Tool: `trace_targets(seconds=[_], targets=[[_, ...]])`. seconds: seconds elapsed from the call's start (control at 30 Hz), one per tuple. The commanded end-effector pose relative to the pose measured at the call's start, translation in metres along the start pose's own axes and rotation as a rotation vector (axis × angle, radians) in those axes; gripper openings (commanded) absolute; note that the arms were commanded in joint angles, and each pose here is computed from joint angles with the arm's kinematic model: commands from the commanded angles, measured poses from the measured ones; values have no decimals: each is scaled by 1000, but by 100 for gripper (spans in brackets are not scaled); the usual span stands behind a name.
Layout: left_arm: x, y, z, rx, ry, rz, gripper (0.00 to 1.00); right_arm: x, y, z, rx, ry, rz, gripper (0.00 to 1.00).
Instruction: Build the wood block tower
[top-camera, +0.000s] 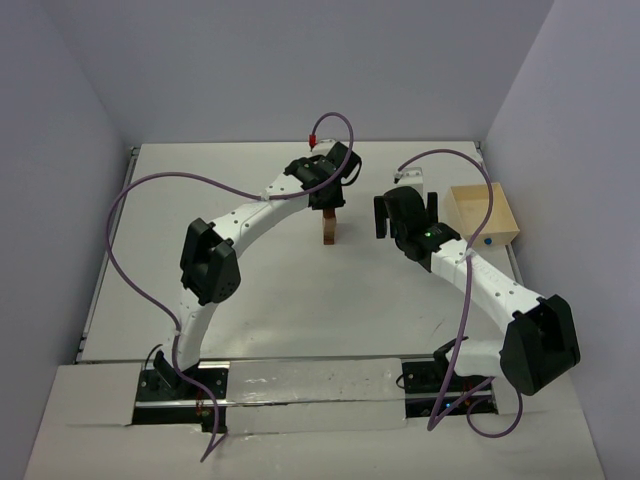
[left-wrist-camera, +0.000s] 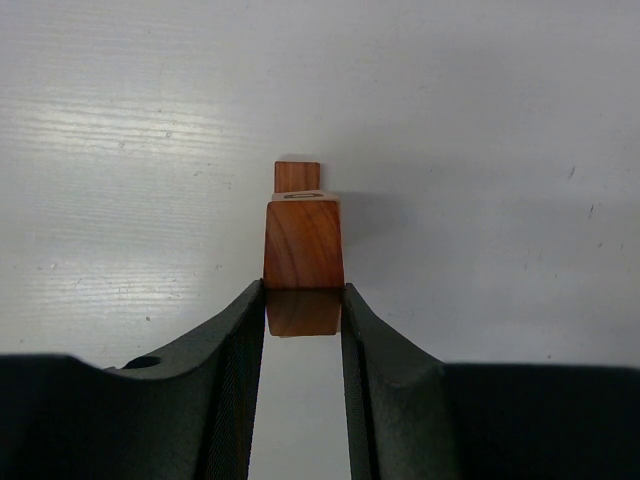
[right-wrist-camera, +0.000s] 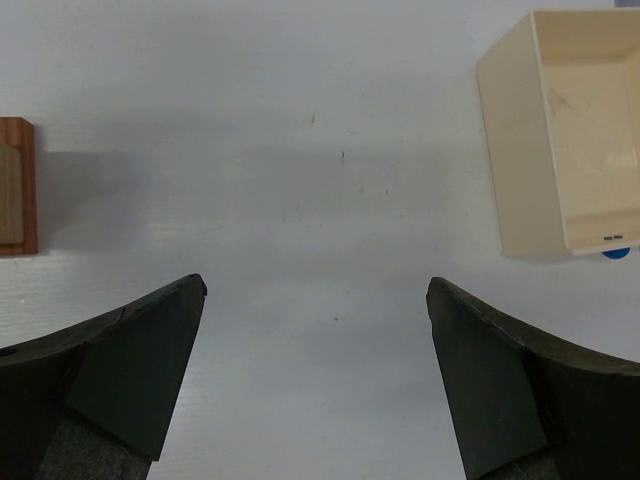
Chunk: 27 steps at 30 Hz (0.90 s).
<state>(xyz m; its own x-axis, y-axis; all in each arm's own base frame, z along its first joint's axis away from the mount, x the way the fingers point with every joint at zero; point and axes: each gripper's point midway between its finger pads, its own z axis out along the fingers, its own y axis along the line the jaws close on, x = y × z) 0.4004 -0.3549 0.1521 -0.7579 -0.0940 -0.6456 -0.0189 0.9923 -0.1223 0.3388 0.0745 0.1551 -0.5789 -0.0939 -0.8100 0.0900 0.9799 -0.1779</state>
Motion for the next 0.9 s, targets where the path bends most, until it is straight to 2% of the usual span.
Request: trace_targets(seconds=[0.0,0.2,0.73,0.87], targets=[[-9,-8,-2,32,-18,-3,21,-15,0,-1,3,-24,32,100],[-8,-8,-2,37,-14,-1,30,-15,0,-1,3,-23,32,100],[-6,-8,1,40,-4,3,39,-15,1,-1,-3,-20,31,100],[-5,-10,1,56,5,10,48,-15,1,-1,-5,-21,31,100]])
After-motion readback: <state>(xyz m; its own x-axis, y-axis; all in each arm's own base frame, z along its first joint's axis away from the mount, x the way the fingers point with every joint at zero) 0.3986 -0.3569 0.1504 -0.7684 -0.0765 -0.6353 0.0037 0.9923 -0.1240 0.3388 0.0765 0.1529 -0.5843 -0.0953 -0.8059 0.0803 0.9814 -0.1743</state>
